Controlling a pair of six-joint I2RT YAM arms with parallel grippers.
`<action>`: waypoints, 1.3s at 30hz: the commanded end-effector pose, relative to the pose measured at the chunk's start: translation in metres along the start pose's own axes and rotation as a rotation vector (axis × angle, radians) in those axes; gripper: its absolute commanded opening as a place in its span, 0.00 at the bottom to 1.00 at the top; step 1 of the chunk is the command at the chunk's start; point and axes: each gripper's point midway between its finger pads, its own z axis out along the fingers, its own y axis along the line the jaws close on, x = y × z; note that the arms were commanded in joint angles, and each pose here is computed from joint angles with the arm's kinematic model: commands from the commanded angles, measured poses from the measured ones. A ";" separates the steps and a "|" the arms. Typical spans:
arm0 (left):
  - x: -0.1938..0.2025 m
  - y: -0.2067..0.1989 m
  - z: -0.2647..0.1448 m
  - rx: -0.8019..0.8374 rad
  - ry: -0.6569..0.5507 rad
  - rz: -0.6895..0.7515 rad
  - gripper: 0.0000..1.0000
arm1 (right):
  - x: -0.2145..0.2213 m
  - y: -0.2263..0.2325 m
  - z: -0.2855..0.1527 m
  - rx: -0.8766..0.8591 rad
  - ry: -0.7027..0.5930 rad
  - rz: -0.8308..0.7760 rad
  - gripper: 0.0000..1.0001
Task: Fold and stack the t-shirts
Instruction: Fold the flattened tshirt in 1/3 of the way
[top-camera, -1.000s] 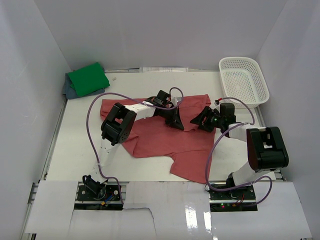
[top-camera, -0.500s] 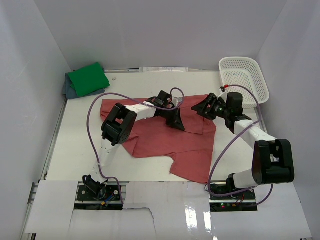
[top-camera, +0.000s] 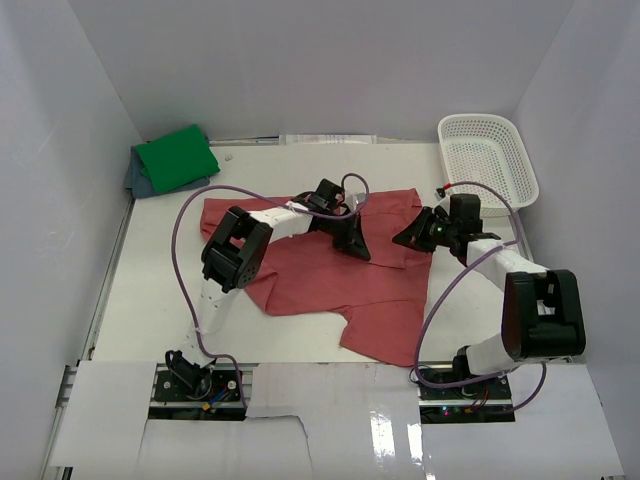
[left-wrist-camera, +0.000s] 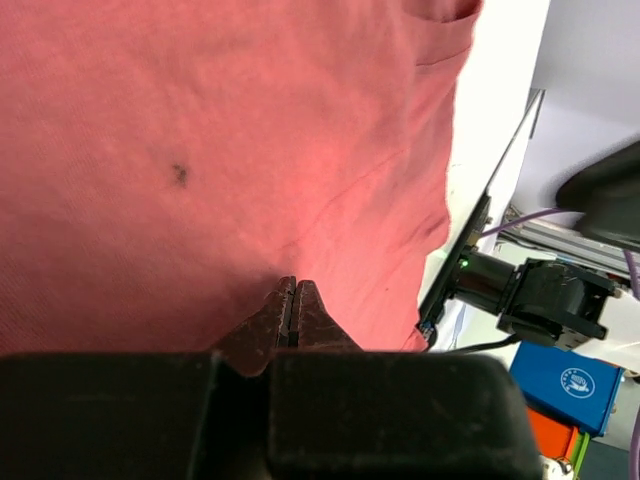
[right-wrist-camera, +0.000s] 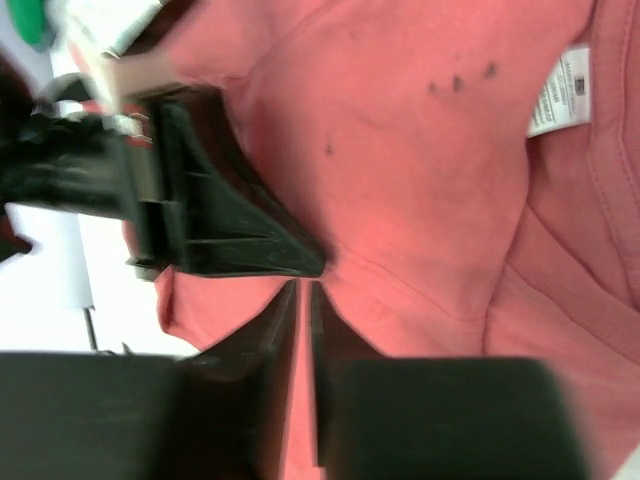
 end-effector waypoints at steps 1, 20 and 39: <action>-0.030 -0.079 -0.040 0.088 -0.094 0.135 0.00 | -0.011 -0.005 0.008 0.013 0.001 -0.049 0.08; -0.082 0.069 -0.268 -0.308 -0.514 -0.146 0.00 | -0.031 0.048 0.092 -0.157 0.166 -0.185 0.08; -0.128 0.126 -0.252 -0.350 -0.496 -0.104 0.00 | -0.026 0.101 0.216 -0.376 0.370 -0.227 0.08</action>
